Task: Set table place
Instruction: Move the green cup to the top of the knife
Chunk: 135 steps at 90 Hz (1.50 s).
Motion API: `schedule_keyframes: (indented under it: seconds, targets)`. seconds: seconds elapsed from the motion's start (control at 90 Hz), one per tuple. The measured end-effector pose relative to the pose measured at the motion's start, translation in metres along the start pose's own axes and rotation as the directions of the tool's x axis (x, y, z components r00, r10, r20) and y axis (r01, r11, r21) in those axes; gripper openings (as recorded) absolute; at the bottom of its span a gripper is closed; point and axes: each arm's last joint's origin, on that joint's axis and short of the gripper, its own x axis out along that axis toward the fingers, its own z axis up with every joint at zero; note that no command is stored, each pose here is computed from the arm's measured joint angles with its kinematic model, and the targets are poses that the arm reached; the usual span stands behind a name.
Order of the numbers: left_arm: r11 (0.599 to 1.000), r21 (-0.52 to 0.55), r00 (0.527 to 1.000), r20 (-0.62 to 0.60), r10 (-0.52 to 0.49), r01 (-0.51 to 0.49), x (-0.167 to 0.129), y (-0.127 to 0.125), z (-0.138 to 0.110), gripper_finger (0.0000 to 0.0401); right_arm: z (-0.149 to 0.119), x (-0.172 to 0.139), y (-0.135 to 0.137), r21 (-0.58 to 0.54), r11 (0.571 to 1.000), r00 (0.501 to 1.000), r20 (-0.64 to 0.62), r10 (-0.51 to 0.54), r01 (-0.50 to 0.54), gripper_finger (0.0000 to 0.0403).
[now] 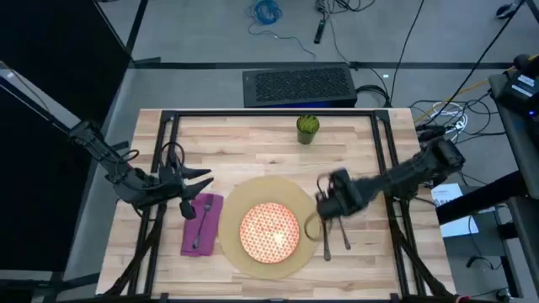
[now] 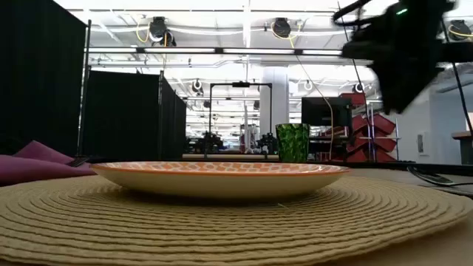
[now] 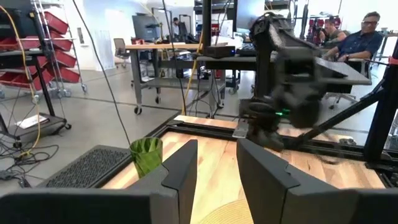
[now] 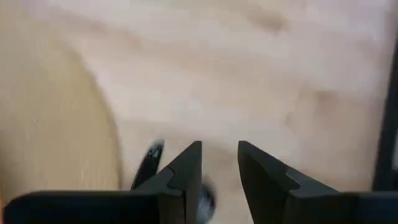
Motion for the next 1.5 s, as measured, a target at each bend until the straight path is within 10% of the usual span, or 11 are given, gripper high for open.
schedule_keyframes:
  seconds: [0.489, 1.089, 1.5]
  targets:
    - [1.0, 0.009, 1.0, -0.002, 0.0, 0.0, 0.0, 0.0, 0.0, 0.0099, 0.172, 0.034, -0.047, -0.065, 0.945, 0.928, 0.181, 0.327, -0.32, 0.0091]
    - [1.0, 0.006, 1.0, -0.016, -0.006, 0.006, -0.001, -0.001, -0.003, 0.0099, 0.204, 0.076, -0.071, -0.036, 0.951, 0.945, 0.11, 0.31, -0.307, 0.0201]
    - [1.0, 0.009, 1.0, -0.018, -0.006, 0.006, -0.001, -0.001, -0.003, 0.0099, 0.215, 0.096, -0.067, -0.016, 0.927, 0.921, 0.101, 0.375, -0.375, 0.0208]
